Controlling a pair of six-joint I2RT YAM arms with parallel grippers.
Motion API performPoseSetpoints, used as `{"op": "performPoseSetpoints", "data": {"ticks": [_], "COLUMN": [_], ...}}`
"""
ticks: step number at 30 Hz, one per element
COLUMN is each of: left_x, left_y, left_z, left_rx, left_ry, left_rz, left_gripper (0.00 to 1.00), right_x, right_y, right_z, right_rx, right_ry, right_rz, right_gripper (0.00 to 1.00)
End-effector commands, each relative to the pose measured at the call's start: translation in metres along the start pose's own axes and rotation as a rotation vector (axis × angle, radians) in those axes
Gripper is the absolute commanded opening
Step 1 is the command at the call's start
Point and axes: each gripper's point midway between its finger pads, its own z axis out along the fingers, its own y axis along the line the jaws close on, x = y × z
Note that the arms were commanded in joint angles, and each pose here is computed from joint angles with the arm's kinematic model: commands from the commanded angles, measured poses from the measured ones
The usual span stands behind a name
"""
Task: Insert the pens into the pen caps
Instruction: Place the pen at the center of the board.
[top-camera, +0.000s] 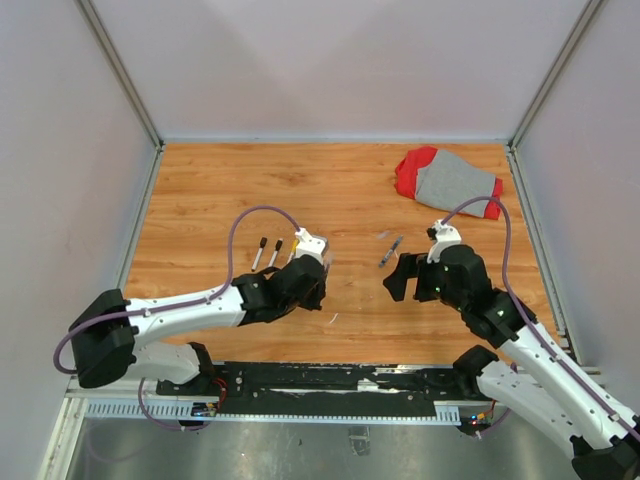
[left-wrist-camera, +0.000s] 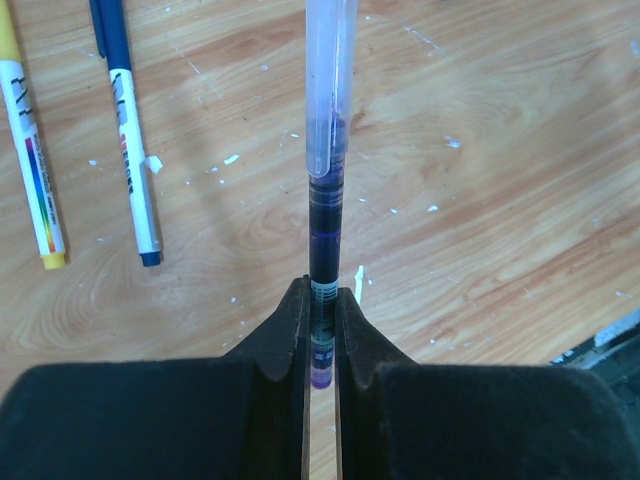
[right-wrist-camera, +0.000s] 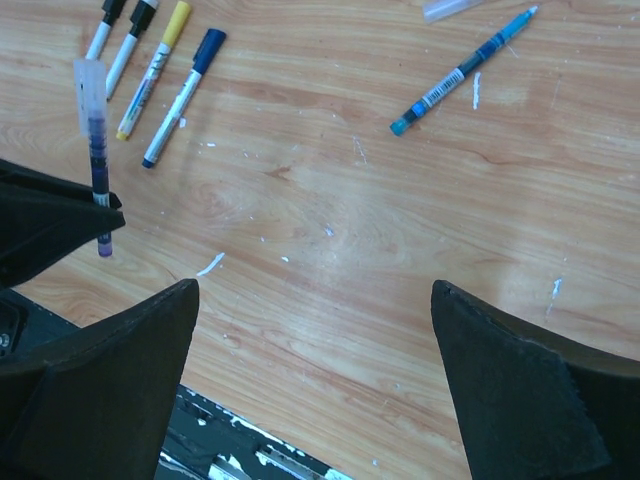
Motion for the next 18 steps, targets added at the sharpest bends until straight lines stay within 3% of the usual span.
{"op": "performPoseSetpoints", "data": {"ticks": [1, 5, 18], "left_x": [0.003, 0.007, 0.008], "left_y": [0.005, 0.006, 0.027], "left_z": [0.010, 0.021, 0.048], "left_rx": [-0.027, -0.048, -0.134], "left_ry": [0.087, 0.151, 0.242], "left_rz": [0.052, 0.068, 0.080], "left_gripper": [0.01, 0.01, 0.02], "right_x": [0.014, 0.020, 0.029], "right_y": [-0.017, -0.016, -0.016], "right_z": [0.001, 0.002, 0.003], "right_rx": [0.073, 0.072, 0.031], "right_ry": [0.042, 0.076, 0.004], "right_rz": [0.007, 0.023, 0.111], "right_gripper": [0.98, 0.98, 0.98]}}
